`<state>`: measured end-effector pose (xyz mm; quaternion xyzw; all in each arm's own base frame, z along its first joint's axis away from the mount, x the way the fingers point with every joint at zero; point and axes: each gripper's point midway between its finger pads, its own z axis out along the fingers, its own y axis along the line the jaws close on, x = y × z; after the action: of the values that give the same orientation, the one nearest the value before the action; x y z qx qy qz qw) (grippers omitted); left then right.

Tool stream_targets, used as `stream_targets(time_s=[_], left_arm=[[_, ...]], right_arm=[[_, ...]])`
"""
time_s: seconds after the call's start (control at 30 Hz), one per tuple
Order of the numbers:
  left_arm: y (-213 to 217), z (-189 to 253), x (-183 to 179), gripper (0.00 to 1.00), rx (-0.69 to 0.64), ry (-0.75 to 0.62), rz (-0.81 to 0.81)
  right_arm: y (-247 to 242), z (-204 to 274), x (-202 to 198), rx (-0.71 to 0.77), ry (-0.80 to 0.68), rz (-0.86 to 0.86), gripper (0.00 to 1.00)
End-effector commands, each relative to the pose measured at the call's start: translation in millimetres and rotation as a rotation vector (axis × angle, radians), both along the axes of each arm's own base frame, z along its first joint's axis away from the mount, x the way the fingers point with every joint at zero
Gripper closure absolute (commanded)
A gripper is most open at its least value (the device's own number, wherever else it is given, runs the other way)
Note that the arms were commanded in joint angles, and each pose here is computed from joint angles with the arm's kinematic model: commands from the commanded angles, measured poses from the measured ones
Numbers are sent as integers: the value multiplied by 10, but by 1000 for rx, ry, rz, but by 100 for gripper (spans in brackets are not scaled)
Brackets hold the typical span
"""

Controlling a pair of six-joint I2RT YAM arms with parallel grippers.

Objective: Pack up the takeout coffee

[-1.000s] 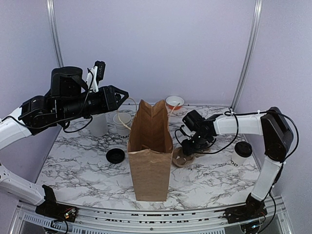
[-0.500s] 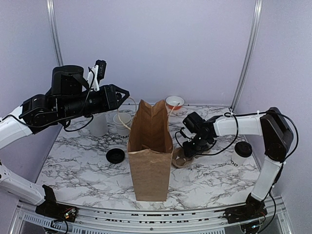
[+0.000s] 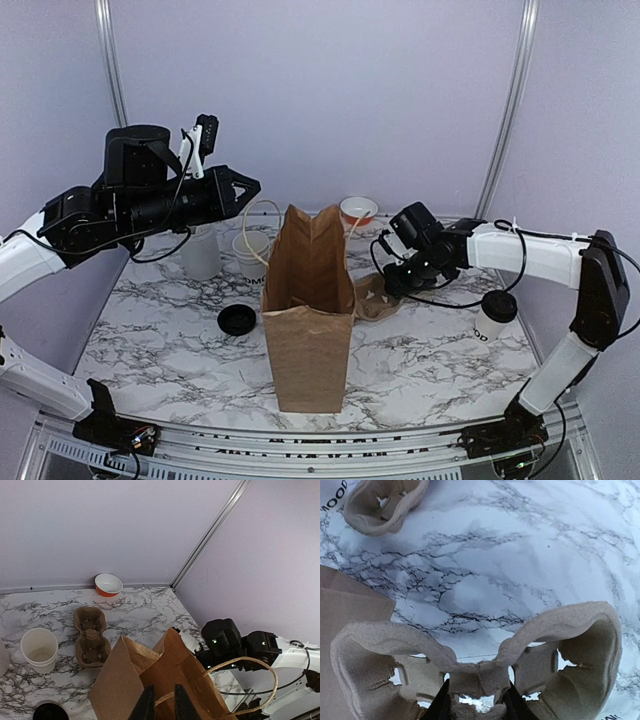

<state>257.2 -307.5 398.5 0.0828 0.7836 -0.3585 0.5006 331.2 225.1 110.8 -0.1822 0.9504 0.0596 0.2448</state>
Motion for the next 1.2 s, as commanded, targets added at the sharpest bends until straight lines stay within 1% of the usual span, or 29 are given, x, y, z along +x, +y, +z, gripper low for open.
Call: stream_targets(time_s=[0.0,0.07,0.13,0.27,0.33,0.47,0.57,0.7,0.73,0.8,0.93,1.03,1.07,1.17], left_arm=[[7,130,13,91,-3,-15,-6],[4,152,11,95,-2,-18,-11],[3,170,6,95,-1,-18,-17],[6,232,-29,73,12,-15,-41],[19,218,-70,61,35,-5,-62],[11,68,-156,49,114,45,-110],[-38,-127,-250,45,164,101,-170],[-54,-292,-329,44,200,146,-207],[-58,-314,-340,45,205,151,-212],[-69,-327,-349,53,206,155,-220],[-115,-271,-344,78,200,147,-234],[-138,-200,-315,97,203,123,-234],[-141,-161,-297,100,203,110,-231],[-189,-14,-269,100,203,66,-245]], right_arm=[[-74,462,122,29,-104,-60,73],[-110,657,163,37,-154,-79,73],[-154,827,189,36,-193,-98,73],[-252,1109,216,23,-250,-130,73],[-278,1235,214,27,-272,-135,73],[-313,1484,217,42,-315,-146,73],[-348,1700,220,50,-353,-153,72],[-369,2036,227,68,-409,-154,72],[-372,2115,229,72,-422,-153,72],[-372,2269,234,83,-448,-147,72],[-350,2581,254,101,-500,-126,71],[-263,2838,246,149,-538,-82,71],[-209,2921,233,171,-551,-56,71],[-55,3107,185,224,-581,12,71]])
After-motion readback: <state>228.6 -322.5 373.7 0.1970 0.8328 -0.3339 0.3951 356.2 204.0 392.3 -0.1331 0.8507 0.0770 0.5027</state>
